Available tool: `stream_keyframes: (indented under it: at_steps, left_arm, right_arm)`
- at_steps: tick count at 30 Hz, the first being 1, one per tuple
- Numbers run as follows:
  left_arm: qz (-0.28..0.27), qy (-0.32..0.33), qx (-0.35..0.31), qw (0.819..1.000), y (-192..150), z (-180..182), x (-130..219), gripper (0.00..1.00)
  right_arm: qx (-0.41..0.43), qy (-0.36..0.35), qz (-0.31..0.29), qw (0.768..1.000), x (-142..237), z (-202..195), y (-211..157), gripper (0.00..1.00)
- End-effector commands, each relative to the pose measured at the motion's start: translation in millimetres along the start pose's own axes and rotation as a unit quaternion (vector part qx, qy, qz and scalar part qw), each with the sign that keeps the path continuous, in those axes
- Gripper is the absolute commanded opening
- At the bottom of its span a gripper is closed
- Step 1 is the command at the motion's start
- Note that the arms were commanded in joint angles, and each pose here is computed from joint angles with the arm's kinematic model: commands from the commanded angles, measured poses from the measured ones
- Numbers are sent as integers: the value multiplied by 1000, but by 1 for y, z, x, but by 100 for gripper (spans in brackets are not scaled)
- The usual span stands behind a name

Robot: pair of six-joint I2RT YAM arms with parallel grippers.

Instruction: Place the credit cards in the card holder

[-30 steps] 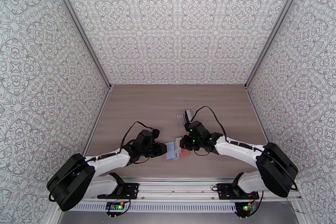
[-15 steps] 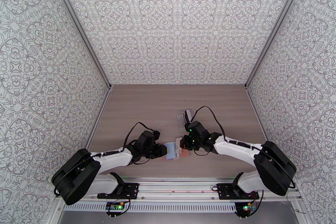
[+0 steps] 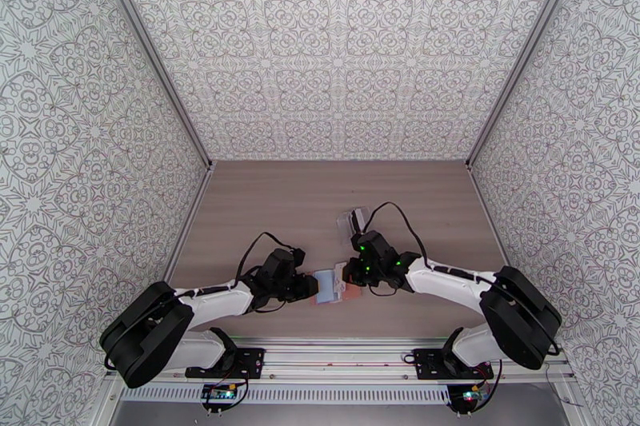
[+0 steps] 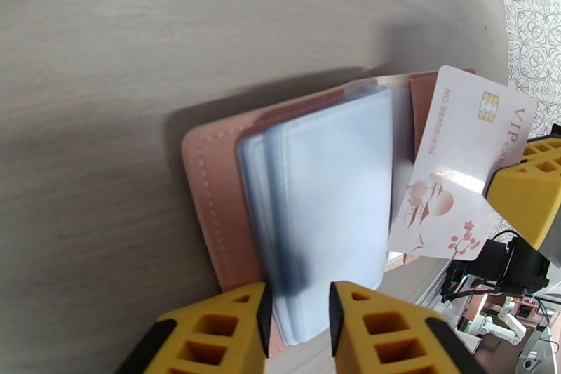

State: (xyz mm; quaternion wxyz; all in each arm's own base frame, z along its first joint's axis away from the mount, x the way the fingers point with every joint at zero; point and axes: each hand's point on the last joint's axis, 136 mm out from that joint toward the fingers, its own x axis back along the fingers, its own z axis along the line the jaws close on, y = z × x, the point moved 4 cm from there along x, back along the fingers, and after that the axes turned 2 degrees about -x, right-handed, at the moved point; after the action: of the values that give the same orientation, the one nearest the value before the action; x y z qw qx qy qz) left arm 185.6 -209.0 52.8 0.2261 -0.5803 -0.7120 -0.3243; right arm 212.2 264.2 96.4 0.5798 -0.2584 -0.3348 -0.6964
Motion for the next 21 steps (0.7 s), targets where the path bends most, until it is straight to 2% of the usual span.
stream_keyframes:
  at_steps: [1, 21]
  left_arm:
    - [-4, 19, -9, 1000, 1, 2, -2, 32]
    - [-6, 35, -10, 999, 2, 5, 1, 31]
  right_arm:
    - [4, 3, 11, 1000, -6, -1, -4, 0]
    - [4, -5, 33, 999, -11, -15, -15, 0]
